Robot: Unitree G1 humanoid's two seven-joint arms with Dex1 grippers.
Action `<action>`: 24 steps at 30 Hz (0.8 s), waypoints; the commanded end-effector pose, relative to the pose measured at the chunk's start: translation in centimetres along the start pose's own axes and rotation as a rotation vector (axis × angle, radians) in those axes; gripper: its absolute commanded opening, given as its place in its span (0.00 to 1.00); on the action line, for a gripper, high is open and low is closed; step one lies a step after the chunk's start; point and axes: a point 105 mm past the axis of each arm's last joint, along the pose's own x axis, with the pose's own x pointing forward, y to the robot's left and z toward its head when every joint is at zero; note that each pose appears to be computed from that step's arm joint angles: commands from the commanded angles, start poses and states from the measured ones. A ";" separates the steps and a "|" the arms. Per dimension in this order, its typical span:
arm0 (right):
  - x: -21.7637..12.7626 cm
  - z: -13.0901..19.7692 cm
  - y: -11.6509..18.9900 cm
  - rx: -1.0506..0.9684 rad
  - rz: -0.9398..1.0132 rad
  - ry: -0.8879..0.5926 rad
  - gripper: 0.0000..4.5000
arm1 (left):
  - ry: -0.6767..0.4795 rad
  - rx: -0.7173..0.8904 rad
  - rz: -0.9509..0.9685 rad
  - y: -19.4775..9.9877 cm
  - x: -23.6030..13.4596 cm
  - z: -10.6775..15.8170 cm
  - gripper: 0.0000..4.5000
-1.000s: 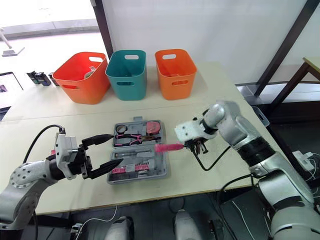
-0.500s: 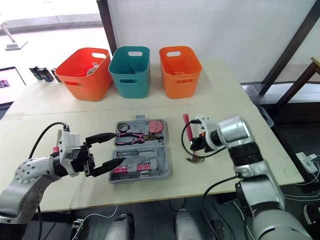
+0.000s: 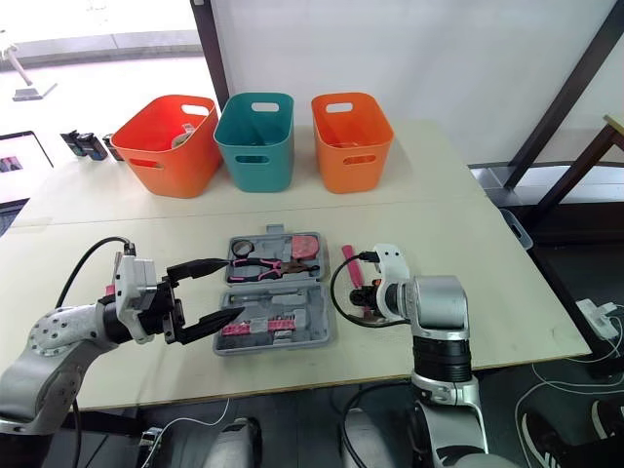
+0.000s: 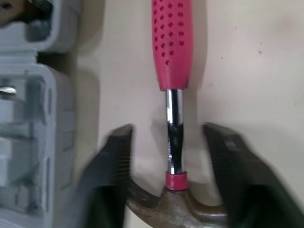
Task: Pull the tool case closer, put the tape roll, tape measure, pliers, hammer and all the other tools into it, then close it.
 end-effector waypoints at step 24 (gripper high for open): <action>1.0 -0.9 0.5 -0.224 -0.142 -0.515 0.99 | -0.003 0.044 -0.009 0.5 -0.5 1.4 1.00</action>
